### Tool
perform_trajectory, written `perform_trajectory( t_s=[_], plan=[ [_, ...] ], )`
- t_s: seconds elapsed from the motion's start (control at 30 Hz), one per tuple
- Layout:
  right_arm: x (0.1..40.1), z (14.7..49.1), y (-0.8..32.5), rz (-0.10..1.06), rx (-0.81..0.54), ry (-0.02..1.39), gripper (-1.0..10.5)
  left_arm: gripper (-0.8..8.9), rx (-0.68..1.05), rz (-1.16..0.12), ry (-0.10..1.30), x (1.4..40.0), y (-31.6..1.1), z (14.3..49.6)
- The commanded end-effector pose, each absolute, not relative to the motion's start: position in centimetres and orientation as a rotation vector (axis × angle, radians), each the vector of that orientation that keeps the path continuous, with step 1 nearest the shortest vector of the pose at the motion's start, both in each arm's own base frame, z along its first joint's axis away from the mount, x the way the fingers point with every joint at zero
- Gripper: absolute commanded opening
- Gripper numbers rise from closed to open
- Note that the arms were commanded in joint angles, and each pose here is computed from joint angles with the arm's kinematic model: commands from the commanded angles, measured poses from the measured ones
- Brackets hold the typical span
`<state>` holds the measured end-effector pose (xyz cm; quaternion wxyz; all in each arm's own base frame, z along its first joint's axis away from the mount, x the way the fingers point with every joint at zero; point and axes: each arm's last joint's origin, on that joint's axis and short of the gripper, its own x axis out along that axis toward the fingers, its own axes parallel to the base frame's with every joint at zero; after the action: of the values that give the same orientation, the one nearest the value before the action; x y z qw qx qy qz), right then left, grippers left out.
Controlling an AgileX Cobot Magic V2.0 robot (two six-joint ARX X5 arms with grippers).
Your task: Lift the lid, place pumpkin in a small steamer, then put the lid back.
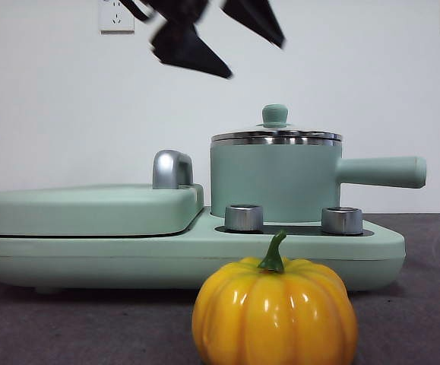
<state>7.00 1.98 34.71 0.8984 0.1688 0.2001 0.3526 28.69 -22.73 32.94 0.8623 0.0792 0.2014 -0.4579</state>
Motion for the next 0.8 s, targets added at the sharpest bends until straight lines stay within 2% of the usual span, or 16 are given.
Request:
perform_trajectory(
  t_s=[0.03,0.27,0.57,0.7,0.8],
  plan=[
    [6.9,35.1,2.0,0.733,0.348,0.402,4.9,5.27,0.19,-0.974,0.361,29.4,-24.4,32.4],
    [6.9,35.1,2.0,0.732,0.347,0.401,4.9,5.26,0.193,-0.988,0.343,30.4,-26.4,30.3],
    [6.9,35.0,2.0,0.73,0.352,0.413,4.9,5.19,0.203,-0.925,0.383,31.2,-27.3,28.3],
    [6.9,35.0,2.0,0.73,0.353,0.416,4.9,4.83,0.19,-0.921,0.398,31.3,-27.4,28.0],
    [6.9,35.0,2.0,0.73,0.354,0.416,4.9,4.16,0.19,-0.921,0.403,31.3,-27.4,27.9]
  ],
)
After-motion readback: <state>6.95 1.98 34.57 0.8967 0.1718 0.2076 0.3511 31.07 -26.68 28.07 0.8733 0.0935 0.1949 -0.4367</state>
